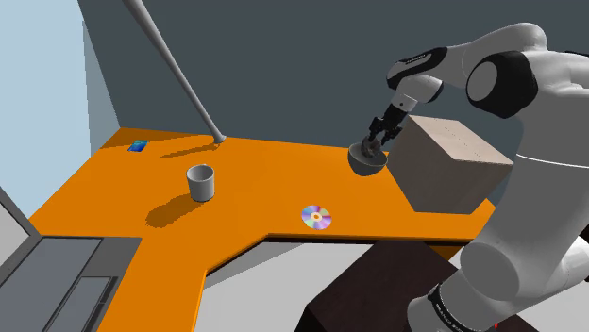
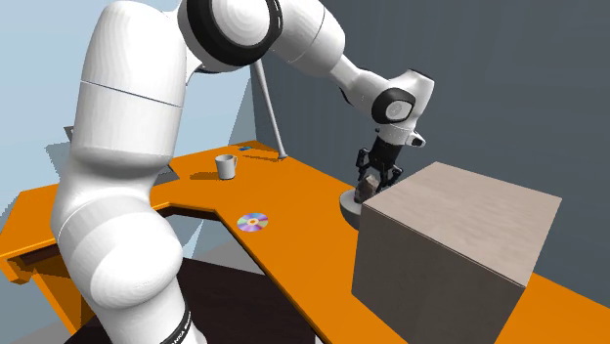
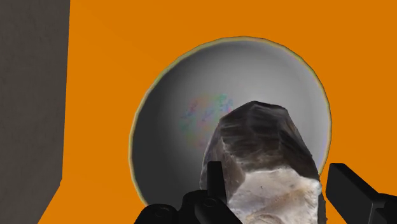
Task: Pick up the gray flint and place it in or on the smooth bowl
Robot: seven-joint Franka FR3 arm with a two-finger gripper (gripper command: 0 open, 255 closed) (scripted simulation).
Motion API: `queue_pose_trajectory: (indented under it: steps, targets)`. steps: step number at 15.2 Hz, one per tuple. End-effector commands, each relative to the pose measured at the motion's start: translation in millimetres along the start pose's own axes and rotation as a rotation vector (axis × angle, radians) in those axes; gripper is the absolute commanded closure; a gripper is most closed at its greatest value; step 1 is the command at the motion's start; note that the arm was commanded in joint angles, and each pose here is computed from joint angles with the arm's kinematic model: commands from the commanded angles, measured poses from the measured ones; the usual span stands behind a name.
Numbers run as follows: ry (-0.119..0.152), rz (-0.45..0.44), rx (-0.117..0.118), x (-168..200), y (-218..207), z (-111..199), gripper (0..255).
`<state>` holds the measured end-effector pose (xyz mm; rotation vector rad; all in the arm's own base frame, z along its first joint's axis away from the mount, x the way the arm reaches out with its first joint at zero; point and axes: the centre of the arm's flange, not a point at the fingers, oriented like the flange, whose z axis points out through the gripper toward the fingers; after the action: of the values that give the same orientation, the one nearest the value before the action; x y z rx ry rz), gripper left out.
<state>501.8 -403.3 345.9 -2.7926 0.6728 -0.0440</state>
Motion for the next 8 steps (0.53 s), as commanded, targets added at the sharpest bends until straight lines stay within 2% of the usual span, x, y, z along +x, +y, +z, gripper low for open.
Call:
queue_pose_trajectory:
  steps: [1,6,8]
  targets:
    - [0.000,0.000,0.000,0,0,0,0]
    - [0.000,0.000,0.000,0,0,0,0]
    - [0.000,0.000,0.000,0,0,-27,0]
